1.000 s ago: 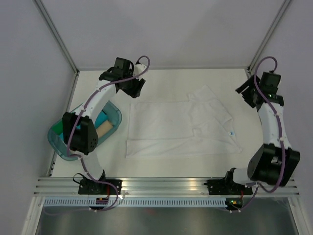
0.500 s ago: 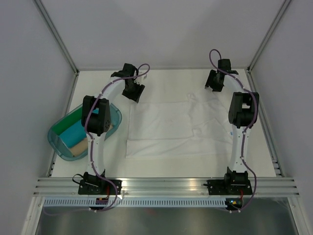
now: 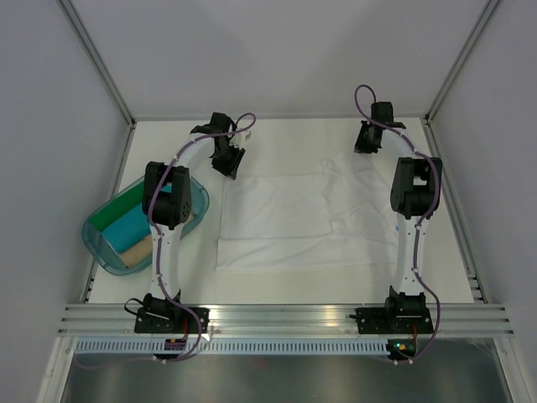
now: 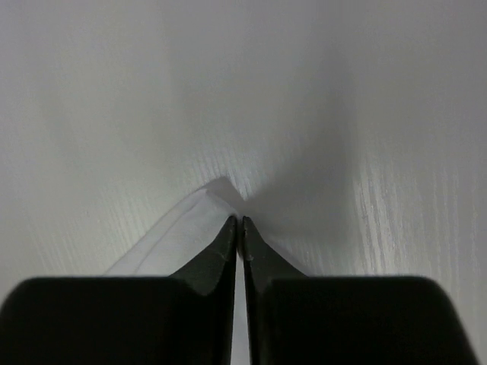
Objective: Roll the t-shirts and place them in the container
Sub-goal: Fold the tshirt
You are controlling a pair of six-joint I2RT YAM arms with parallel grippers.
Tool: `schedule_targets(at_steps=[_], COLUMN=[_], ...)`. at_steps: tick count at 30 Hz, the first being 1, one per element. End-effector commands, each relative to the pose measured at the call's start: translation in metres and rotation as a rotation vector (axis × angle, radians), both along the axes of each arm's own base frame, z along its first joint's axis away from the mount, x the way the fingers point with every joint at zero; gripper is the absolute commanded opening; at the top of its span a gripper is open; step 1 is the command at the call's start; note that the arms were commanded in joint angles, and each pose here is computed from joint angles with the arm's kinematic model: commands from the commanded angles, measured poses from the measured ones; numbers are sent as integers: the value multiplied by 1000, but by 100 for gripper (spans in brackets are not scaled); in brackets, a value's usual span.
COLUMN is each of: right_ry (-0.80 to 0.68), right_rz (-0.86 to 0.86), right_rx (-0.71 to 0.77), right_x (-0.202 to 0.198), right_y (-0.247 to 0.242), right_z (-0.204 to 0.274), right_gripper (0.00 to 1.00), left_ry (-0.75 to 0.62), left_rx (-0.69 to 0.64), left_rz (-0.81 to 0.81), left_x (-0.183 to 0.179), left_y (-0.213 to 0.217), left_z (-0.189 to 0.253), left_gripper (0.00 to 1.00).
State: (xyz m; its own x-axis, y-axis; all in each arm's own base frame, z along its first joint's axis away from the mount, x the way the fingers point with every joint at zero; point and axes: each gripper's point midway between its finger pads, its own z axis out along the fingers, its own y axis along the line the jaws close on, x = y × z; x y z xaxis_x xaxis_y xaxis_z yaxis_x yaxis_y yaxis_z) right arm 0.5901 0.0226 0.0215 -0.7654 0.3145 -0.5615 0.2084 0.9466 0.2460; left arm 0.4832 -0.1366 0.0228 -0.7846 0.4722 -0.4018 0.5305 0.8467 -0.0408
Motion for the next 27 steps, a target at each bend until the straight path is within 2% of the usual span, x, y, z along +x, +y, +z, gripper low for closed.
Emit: schedule_targets(at_steps=[1, 2, 3, 4, 5, 7, 8, 13, 14, 15, 16, 18, 19, 21, 23, 24, 25, 27], right_ry=[29, 25, 9, 15, -11, -22, -72, -139, -183, -164, -223, -213, -253, -235, -262, -240, -270, -251], right_rz=[-12, -8, -3, -3, 0, 2, 9, -20, -21, -26, -26, -40, -43, -46, -56, -64, -84, -107], right_rx=[18, 28, 29, 30, 28, 33, 45, 49, 51, 55, 58, 49, 50, 52, 46, 40, 25, 15], right_x=[-12, -13, -13, -16, -15, -20, -16, -28, -31, -44, -47, -65, -69, -87, -100, -112, -120, -139], right_y=[3, 5, 5, 5, 5, 6, 9, 7, 7, 7, 7, 5, 5, 5, 3, 1, -3, -8], right_z=[-7, -6, 3, 3, 16, 22, 41, 75, 97, 89, 112, 108, 125, 120, 137, 128, 143, 137], right_gripper=[10, 3, 1, 0, 0, 0, 0, 0, 0, 0, 0, 0, 0, 0, 0, 0, 0, 0], left_ry=[21, 17, 36, 37, 55, 61, 49, 5, -10, -21, -38, -65, -59, -80, -71, -92, -100, -116], left_rx=[-41, -47, -50, -66, -78, -114, -122, -153, -163, -174, -178, -164, -159, -151, -163, -163, -166, -159], left_rz=[17, 12, 6, -2, -9, -32, -42, -103, -119, -145, -161, -198, -206, -237, -267, -294, -306, -348], left_x=[-2, -4, -10, -15, -23, -31, -34, -40, -44, -46, -47, -53, -57, -62, -72, -74, -76, -83], left_y=[-5, -5, -5, -7, -8, -13, -14, -18, -19, -21, -22, -18, -16, -15, -15, -16, -16, -16], left_z=[-1, 2, -1, 7, 7, 15, 24, 46, 54, 59, 63, 70, 66, 72, 69, 76, 77, 78], left_gripper=[39, 36, 28, 26, 18, 9, 3, 2, 2, 2, 2, 2, 2, 2, 2, 2, 2, 2])
